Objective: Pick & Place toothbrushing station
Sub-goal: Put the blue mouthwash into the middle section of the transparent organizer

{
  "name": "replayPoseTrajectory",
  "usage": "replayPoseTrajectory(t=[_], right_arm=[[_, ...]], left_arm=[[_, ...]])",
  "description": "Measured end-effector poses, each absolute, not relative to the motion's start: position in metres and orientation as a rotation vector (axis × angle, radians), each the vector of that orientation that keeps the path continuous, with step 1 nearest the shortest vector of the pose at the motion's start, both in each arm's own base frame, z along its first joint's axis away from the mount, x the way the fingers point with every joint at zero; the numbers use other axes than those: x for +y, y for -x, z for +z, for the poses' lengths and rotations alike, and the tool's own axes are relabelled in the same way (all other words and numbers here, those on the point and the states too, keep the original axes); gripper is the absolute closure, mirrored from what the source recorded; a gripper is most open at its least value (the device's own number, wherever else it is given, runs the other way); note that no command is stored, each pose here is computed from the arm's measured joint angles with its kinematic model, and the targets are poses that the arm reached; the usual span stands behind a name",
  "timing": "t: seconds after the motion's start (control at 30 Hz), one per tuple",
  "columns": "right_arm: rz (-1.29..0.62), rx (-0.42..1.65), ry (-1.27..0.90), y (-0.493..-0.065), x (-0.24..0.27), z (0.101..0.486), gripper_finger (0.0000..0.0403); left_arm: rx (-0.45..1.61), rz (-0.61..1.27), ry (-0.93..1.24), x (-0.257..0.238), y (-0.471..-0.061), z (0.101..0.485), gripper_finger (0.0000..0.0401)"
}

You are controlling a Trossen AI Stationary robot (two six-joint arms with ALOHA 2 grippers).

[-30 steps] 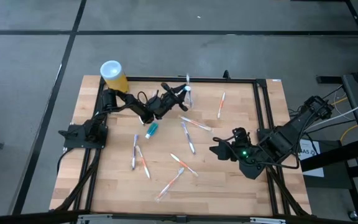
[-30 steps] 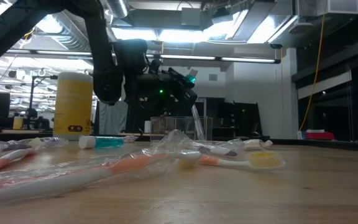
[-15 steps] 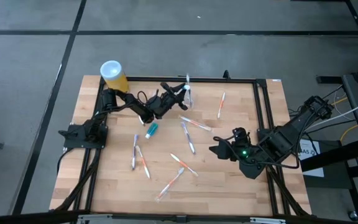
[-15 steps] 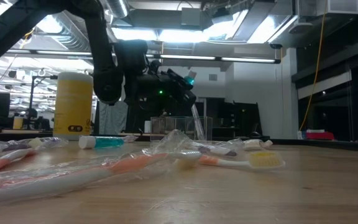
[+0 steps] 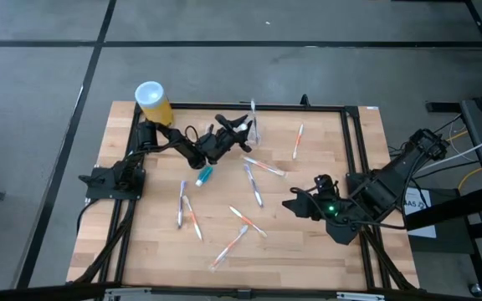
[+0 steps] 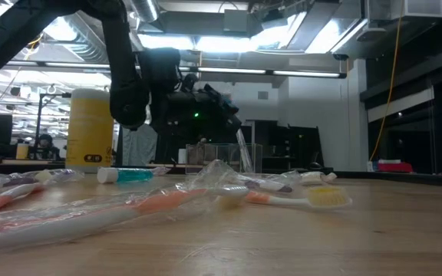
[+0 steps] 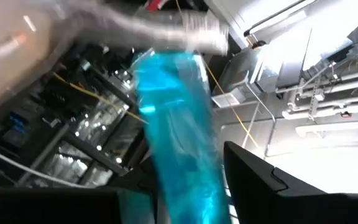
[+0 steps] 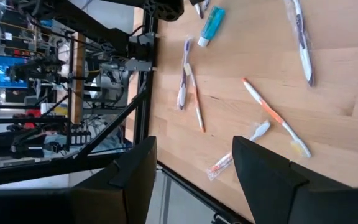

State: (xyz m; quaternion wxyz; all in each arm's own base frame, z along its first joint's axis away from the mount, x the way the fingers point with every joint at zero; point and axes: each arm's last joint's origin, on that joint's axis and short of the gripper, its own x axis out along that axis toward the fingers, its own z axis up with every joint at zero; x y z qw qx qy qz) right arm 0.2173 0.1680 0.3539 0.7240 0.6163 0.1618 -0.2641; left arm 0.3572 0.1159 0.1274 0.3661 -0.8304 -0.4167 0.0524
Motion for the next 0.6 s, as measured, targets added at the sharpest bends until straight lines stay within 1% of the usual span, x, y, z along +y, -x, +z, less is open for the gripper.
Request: replayPoseTrajectory(t=[0.13, 0.27, 0.43, 0.6], right_arm=[[-0.583, 0.326, -1.361, -0.215, 0.171, 0.354, 0.019], [-0.583, 0.326, -1.363, -0.215, 0.171, 0.354, 0.019], [-0.584, 0.326, -1.361, -0.215, 0.171, 0.354, 0.019], [-0.582, 0.326, -1.36, -0.215, 0.172, 0.354, 0.019]], left_arm=[[-1.057, 0.193, 2.132, 0.112, -0.348, 0.118, 0.0274], [-1.032, 0.208, 2.134, 0.112, -0.344, 0.114, 0.0276], [-1.009, 0.197, 2.134, 0.113, -0.344, 0.114, 0.0276], [-0.993, 0.168, 2.111, 0.107, -0.343, 0.127, 0.0276]])
